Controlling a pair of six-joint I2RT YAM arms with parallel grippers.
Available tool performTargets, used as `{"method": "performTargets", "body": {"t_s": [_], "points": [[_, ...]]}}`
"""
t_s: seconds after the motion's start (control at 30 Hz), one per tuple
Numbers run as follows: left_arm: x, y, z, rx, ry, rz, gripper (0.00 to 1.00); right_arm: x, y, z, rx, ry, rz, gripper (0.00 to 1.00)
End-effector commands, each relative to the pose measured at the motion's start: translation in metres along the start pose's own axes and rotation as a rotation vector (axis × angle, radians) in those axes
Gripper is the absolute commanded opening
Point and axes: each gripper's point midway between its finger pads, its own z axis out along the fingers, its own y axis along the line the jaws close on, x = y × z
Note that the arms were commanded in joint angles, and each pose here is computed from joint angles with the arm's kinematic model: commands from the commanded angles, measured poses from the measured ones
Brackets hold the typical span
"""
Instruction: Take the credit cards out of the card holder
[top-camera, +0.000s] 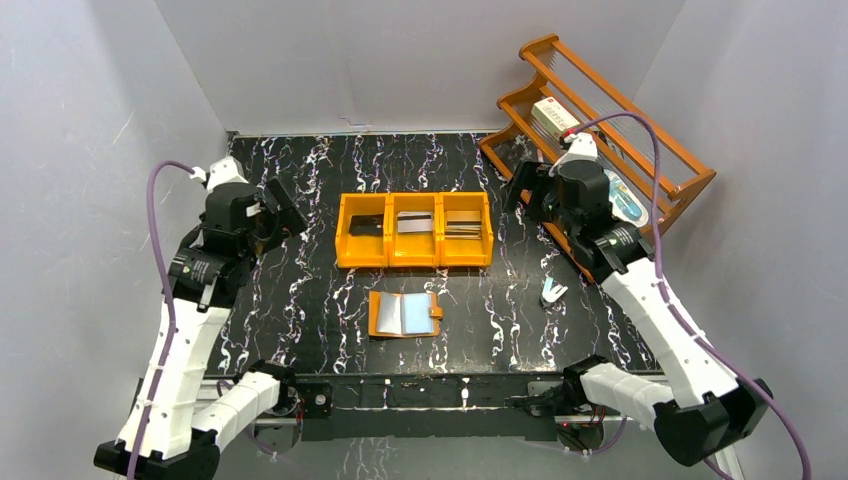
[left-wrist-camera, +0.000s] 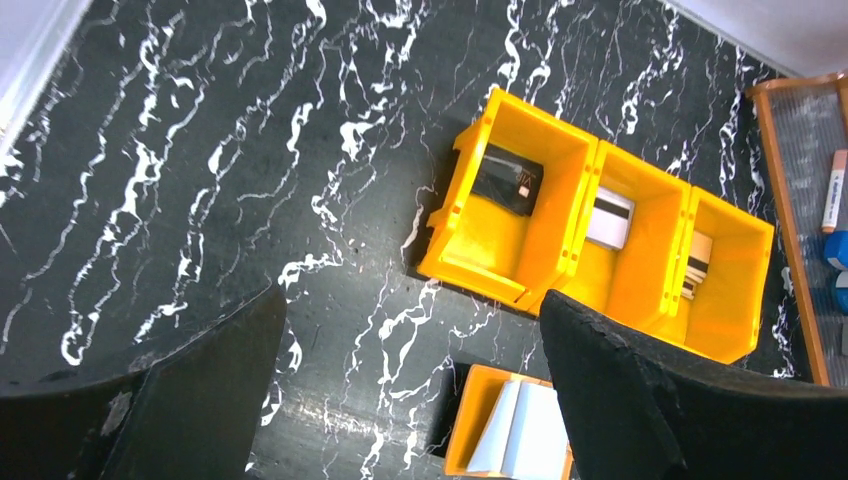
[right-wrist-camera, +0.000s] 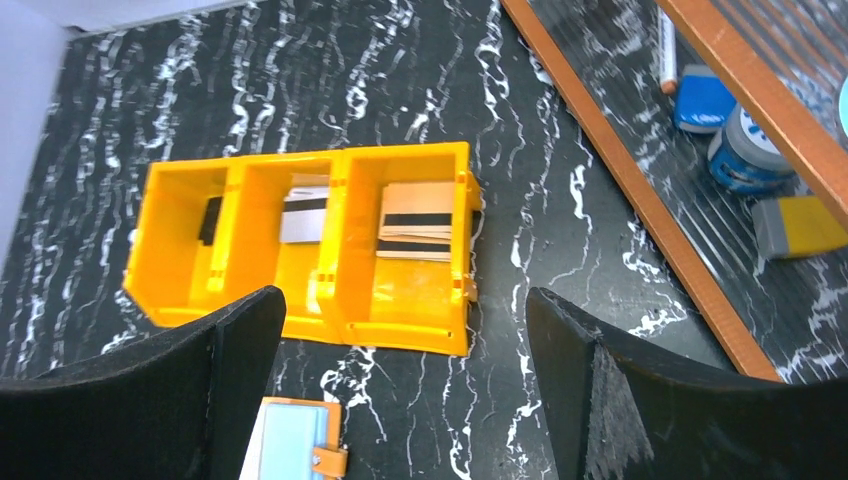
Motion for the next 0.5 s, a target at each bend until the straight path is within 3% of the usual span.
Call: {"method": "performTargets", "body": {"t_s": [0.0,0.47], "points": [[-0.027,0.008,-0.019,-0.033,-0.081,0.037,0.98,-0.030,0.019,-0.025,-0.119,-0.126,-0.036,0.98],[-0.042,-0.006,-0.027,0.032,-0.112,0.043,0.98,-0.023,0.005,-0.036,-0.067,-0.123,-0.028,0.98]]}}
